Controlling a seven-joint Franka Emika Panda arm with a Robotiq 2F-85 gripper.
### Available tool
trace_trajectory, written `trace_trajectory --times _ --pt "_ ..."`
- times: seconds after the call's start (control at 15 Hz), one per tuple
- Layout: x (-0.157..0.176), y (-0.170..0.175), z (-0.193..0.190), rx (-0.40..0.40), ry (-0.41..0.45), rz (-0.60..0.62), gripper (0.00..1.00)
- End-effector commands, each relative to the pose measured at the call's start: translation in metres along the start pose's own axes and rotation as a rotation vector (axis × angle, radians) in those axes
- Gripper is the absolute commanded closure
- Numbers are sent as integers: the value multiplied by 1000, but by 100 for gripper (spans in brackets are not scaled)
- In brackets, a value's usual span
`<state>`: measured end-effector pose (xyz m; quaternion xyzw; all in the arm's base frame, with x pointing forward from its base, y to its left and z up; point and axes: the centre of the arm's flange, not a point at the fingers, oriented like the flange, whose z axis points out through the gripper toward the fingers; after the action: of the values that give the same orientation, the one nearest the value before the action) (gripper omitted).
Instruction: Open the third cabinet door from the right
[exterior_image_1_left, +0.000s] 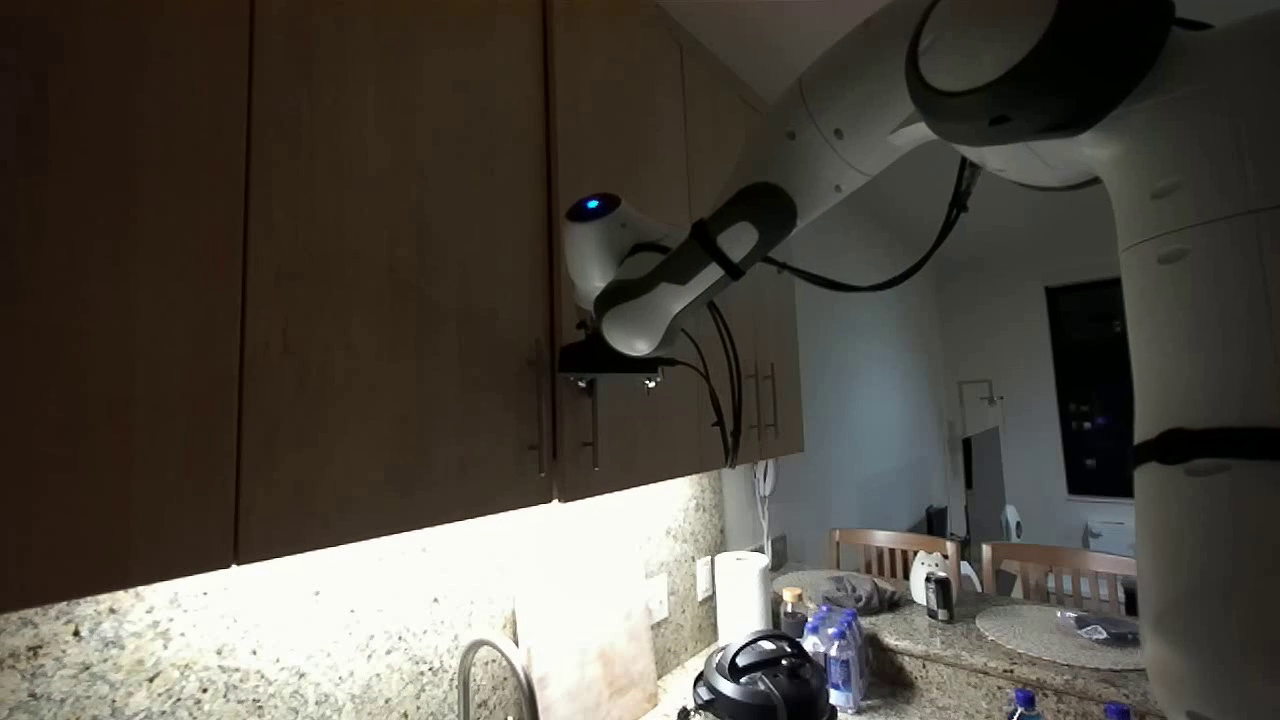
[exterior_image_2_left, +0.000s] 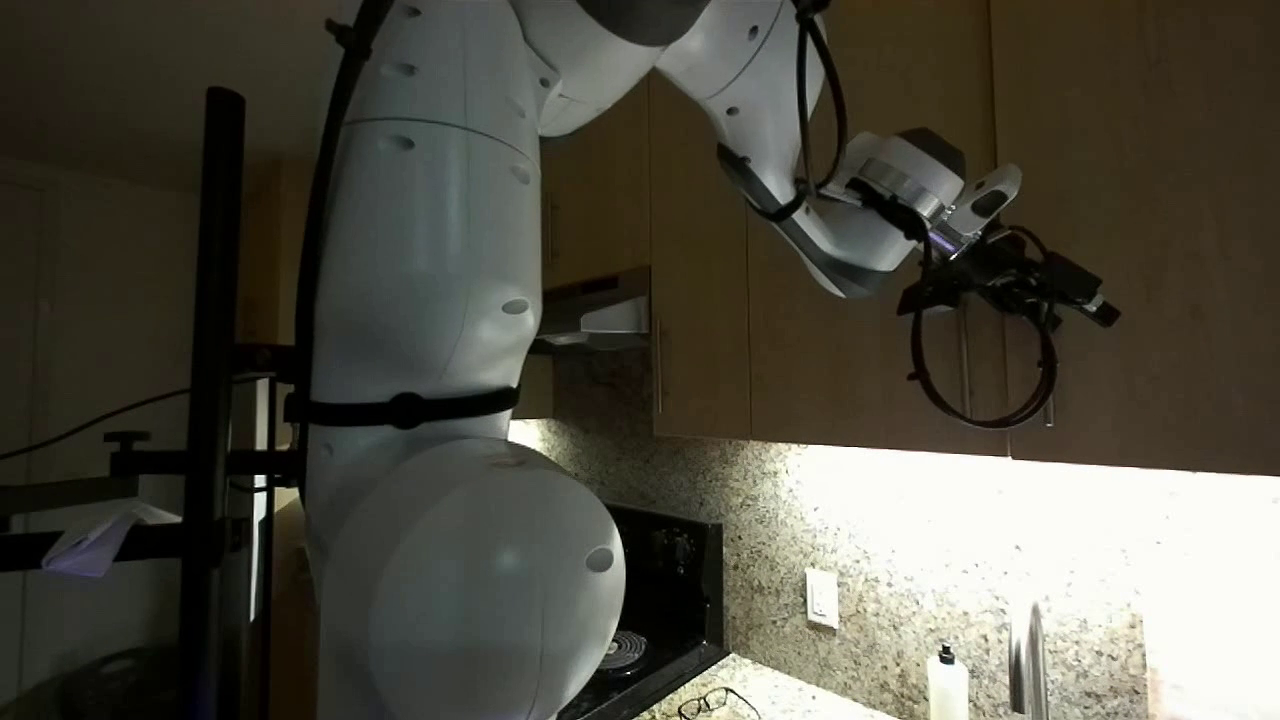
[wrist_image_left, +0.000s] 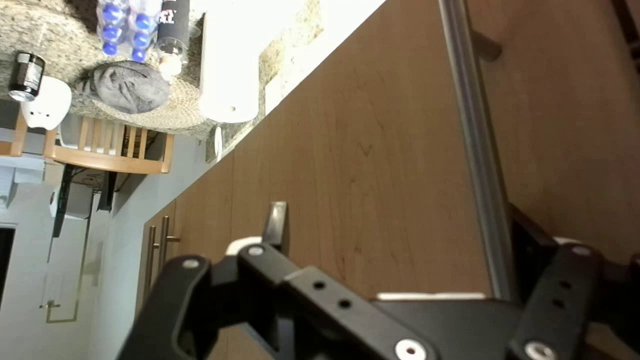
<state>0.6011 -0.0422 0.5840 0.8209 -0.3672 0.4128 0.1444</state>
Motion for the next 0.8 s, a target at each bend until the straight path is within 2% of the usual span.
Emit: trace_trajectory --times 0.0,0.2,0.73 --pt "-4 68 -1 -128 5 92 0" --pt "-7 81 -6 -132 3 108 0" --pt "-14 120 -19 -40 0 60 0"
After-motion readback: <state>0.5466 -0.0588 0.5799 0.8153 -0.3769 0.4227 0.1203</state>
